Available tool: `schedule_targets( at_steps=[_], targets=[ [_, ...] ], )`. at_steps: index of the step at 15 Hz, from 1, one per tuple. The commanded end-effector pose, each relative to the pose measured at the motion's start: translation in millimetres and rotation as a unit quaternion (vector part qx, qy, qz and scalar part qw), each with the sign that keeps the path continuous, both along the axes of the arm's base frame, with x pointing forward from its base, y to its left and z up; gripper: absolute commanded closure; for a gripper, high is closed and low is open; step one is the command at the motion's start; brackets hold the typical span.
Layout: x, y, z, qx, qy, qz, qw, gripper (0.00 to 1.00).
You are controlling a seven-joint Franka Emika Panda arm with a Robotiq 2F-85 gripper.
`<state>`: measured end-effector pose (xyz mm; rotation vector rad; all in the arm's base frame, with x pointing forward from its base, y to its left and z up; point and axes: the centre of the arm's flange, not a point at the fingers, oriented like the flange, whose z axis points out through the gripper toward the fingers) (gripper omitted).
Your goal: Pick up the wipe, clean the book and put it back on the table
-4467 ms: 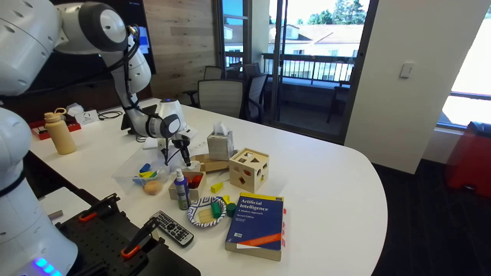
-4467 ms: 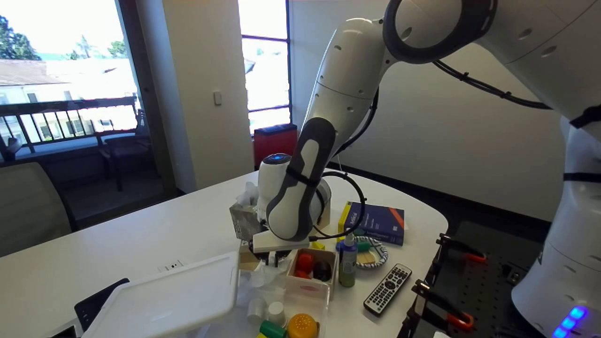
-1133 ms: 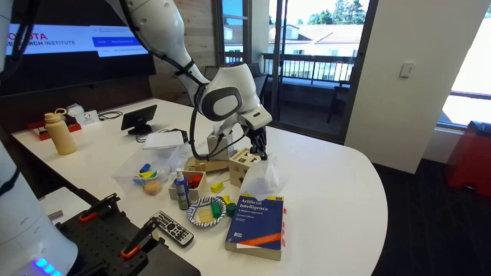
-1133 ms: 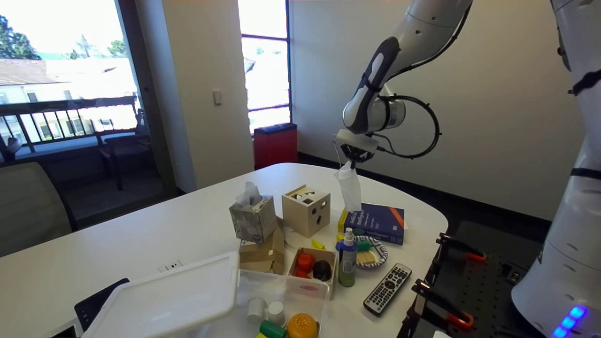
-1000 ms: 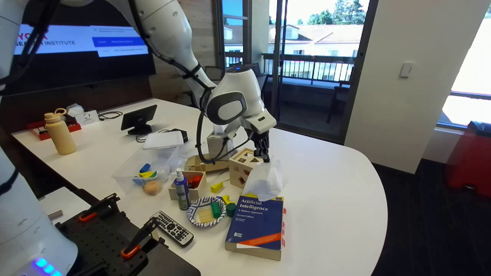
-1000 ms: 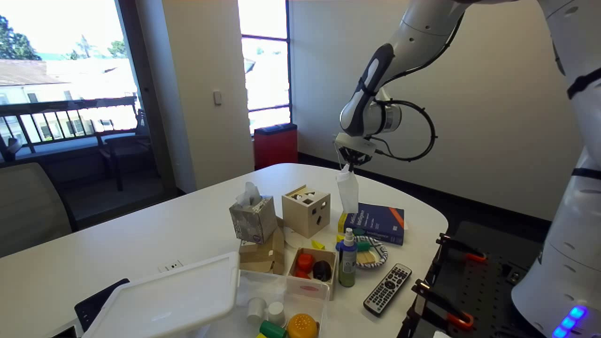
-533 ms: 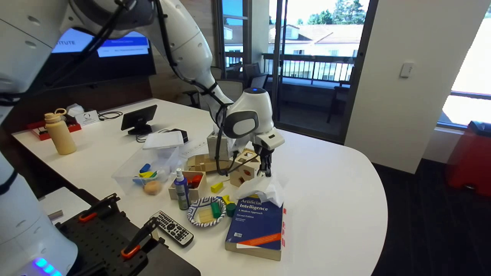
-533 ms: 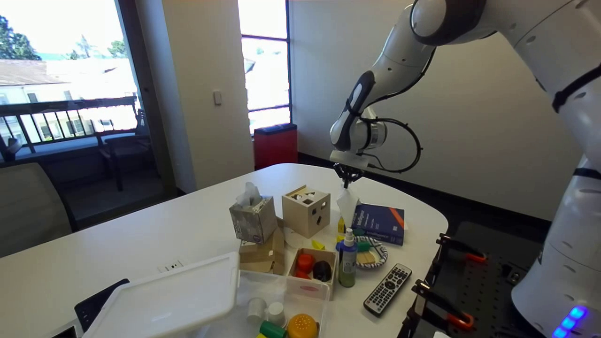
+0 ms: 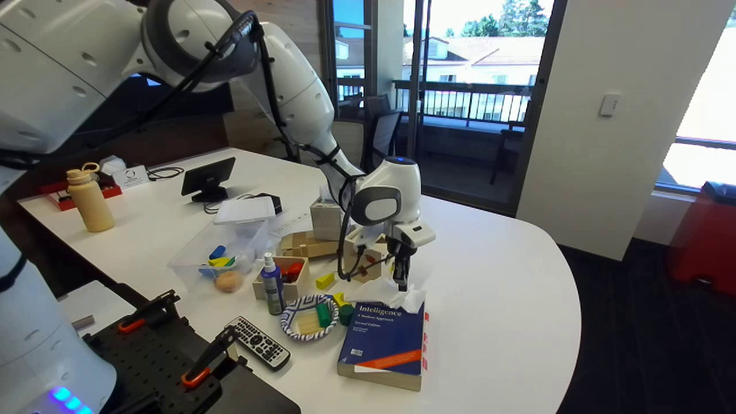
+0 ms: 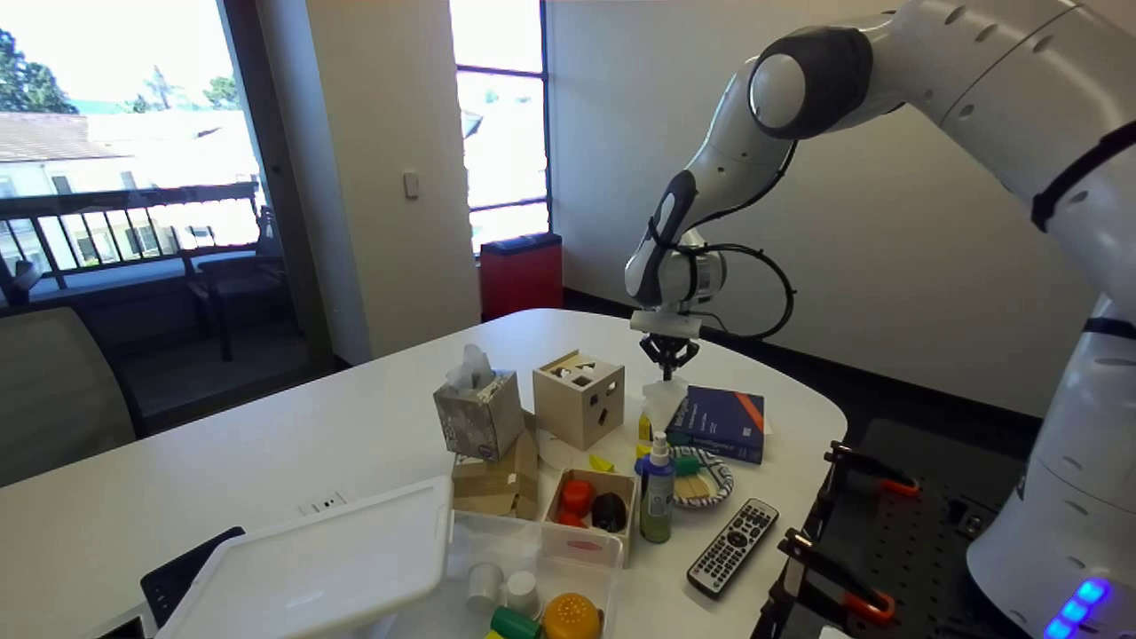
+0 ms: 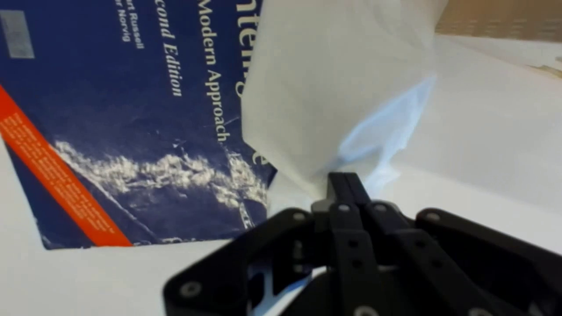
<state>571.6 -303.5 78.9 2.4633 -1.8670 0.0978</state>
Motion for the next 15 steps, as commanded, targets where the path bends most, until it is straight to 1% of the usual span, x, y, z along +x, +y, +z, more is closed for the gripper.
schedule_targets(
  at_steps=[1, 5, 10, 12, 15],
  targets=[
    [0, -1, -27, 0.015, 0.038, -0.001, 0.9992, 1.00],
    [-8, 19, -52, 0.048, 0.072, 0.013, 0.9962, 1.00],
    [4, 48, -46, 0.095, 0.076, 0.030, 0.9921, 1.00],
    [14, 54, -44, 0.087, 0.065, 0.035, 0.9935, 1.00],
    [18, 47, -42, 0.053, 0.056, 0.033, 0.9965, 1.00]
  ],
)
